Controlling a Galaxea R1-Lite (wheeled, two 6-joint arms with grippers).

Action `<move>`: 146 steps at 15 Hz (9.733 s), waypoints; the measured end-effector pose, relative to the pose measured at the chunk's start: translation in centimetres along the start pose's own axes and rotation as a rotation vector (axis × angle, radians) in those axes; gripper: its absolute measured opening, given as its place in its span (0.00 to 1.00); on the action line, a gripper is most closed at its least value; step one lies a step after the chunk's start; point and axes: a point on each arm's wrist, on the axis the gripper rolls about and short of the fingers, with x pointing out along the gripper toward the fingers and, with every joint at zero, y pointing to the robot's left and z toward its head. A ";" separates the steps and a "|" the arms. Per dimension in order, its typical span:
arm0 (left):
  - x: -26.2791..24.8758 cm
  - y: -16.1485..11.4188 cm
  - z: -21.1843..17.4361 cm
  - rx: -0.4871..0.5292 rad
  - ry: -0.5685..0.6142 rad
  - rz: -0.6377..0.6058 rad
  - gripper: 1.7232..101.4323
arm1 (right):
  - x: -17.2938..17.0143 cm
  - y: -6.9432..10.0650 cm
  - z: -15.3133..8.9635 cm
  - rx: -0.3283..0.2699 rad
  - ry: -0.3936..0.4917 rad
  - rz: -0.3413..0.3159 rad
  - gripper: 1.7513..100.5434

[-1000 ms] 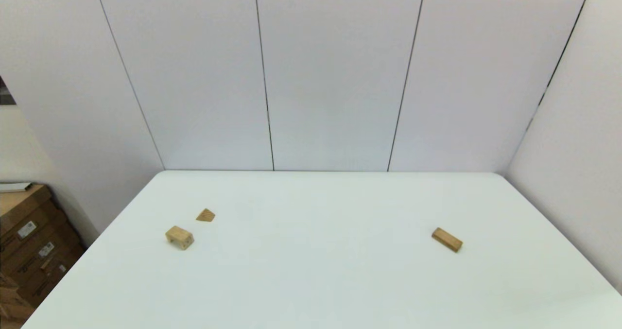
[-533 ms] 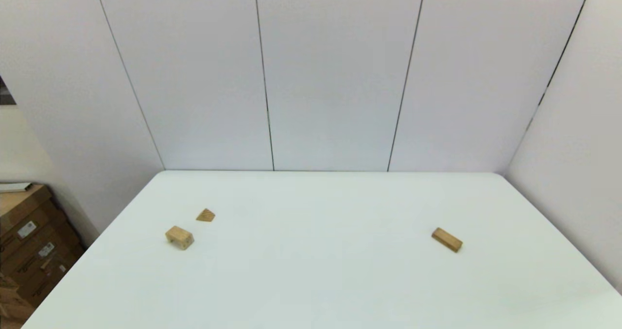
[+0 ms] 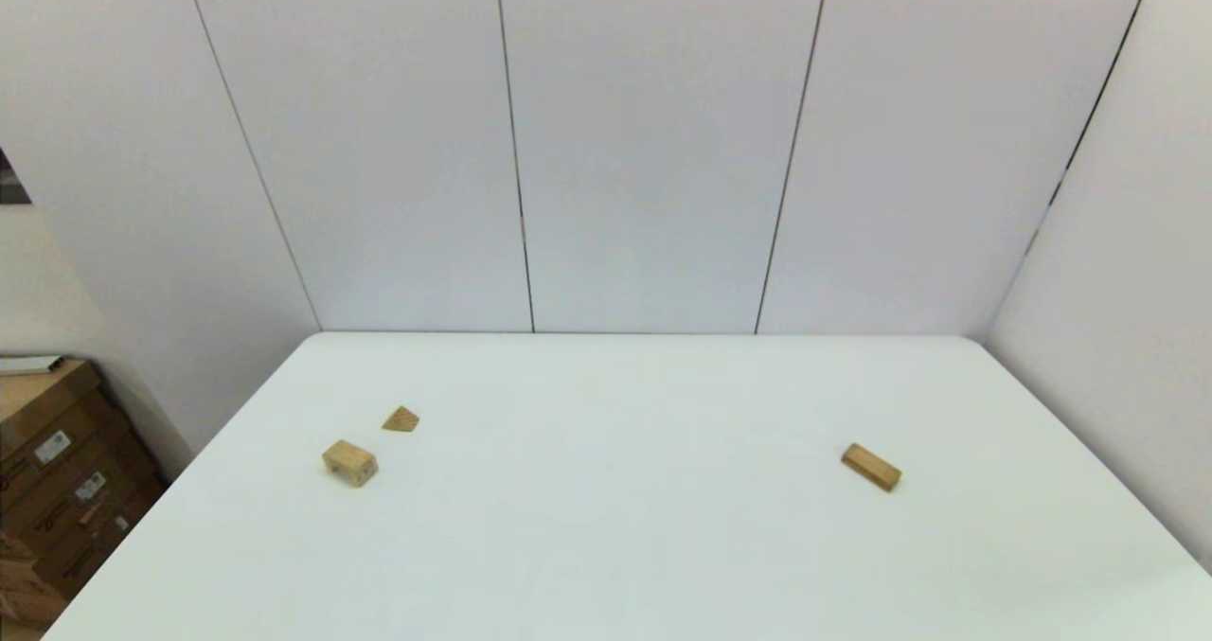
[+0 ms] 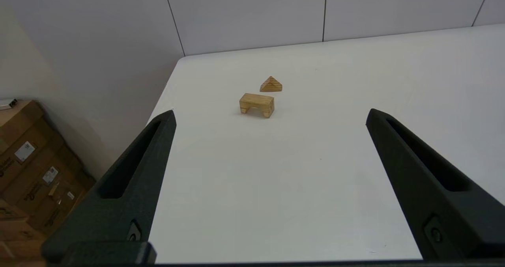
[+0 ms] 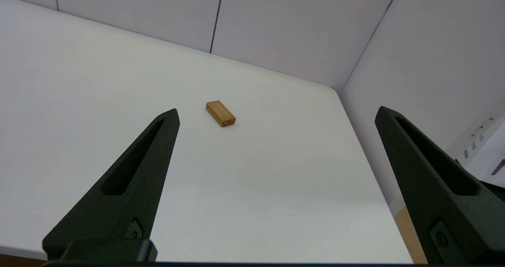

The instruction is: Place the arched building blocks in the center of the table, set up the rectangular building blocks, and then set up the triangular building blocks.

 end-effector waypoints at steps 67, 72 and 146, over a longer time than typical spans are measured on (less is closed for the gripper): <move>42.1 1.6 -5.2 -0.771 1.300 0.667 0.24 | 0.0 0.0 0.0 0.000 0.000 0.000 0.97; 42.3 1.7 -3.1 -0.697 1.259 0.580 0.24 | 0.0 0.0 0.0 0.000 0.000 0.000 0.97; 33.8 -32.8 -1.5 1.123 0.920 -1.188 0.24 | 0.0 0.0 0.0 0.000 0.000 0.000 0.97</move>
